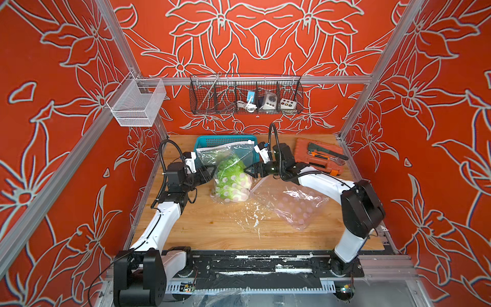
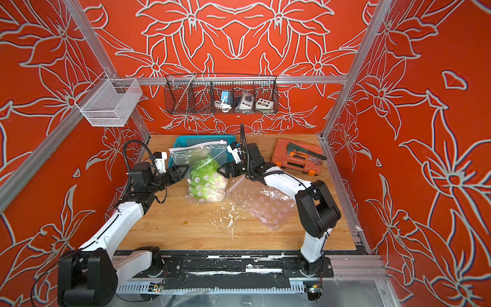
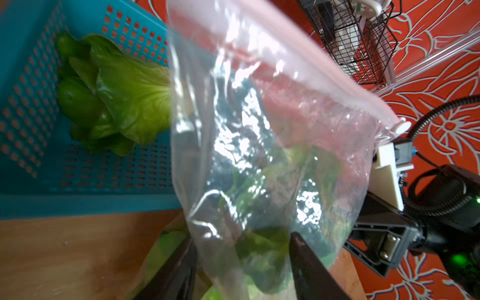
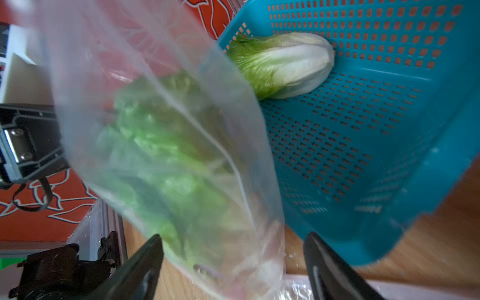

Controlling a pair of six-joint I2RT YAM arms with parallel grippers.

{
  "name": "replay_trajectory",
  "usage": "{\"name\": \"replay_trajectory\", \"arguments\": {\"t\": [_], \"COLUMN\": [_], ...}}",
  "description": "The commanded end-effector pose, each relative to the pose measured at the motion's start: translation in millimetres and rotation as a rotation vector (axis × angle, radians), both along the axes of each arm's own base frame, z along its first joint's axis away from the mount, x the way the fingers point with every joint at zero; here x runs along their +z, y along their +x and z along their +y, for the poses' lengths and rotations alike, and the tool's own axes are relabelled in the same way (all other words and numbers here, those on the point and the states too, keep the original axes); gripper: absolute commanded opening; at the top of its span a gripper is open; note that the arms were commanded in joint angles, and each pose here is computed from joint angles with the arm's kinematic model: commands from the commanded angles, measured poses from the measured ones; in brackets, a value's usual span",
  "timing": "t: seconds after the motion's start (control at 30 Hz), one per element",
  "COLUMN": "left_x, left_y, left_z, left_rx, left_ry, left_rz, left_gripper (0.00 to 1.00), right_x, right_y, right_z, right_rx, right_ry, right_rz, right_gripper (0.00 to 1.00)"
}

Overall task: Put the chinese cabbages into a zipper bag and zip it
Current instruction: Pick up the zipper food storage bag at the center of the board, then place the zipper food storage bag at the center of the board.

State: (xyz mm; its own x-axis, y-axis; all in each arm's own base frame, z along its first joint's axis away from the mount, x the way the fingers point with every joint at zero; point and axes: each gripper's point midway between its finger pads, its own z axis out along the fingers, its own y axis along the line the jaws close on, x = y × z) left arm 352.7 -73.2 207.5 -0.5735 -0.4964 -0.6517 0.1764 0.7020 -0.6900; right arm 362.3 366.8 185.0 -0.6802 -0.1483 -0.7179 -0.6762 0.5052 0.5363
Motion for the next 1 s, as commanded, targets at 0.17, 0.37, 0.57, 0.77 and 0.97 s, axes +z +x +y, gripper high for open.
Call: {"name": "replay_trajectory", "arguments": {"t": [0.17, 0.37, 0.57, 0.77, 0.97], "left_x": [17.9, 39.2, 56.6, 96.7, 110.6], "left_y": [4.6, 2.5, -29.6, -52.4, -58.9], "left_z": [-10.3, 37.7, 119.5, 158.7, 165.3], "left_rx": [0.005, 0.279, 0.688, 0.899, 0.935], "left_ry": [-0.033, 0.078, 0.246, 0.375, 0.411], "left_rz": [-0.04, 0.08, 0.142, 0.105, 0.087], "left_gripper": [0.19, 0.0, 0.0, 0.22, 0.63], "right_x": [42.0, 83.9, 64.5, 24.5, -28.4], "right_y": [-14.7, -42.6, -53.4, -67.0, -85.2], "right_z": [39.3, 64.5, 115.9, 179.7, 223.2], "right_rx": [0.059, 0.052, -0.021, 0.013, 0.053], "right_ry": [0.149, 0.3, 0.382, 0.277, 0.085], "right_rz": [0.002, 0.104, 0.313, 0.423, 0.514], "right_gripper": [0.23, 0.02, 0.0, 0.0, 0.0]}}
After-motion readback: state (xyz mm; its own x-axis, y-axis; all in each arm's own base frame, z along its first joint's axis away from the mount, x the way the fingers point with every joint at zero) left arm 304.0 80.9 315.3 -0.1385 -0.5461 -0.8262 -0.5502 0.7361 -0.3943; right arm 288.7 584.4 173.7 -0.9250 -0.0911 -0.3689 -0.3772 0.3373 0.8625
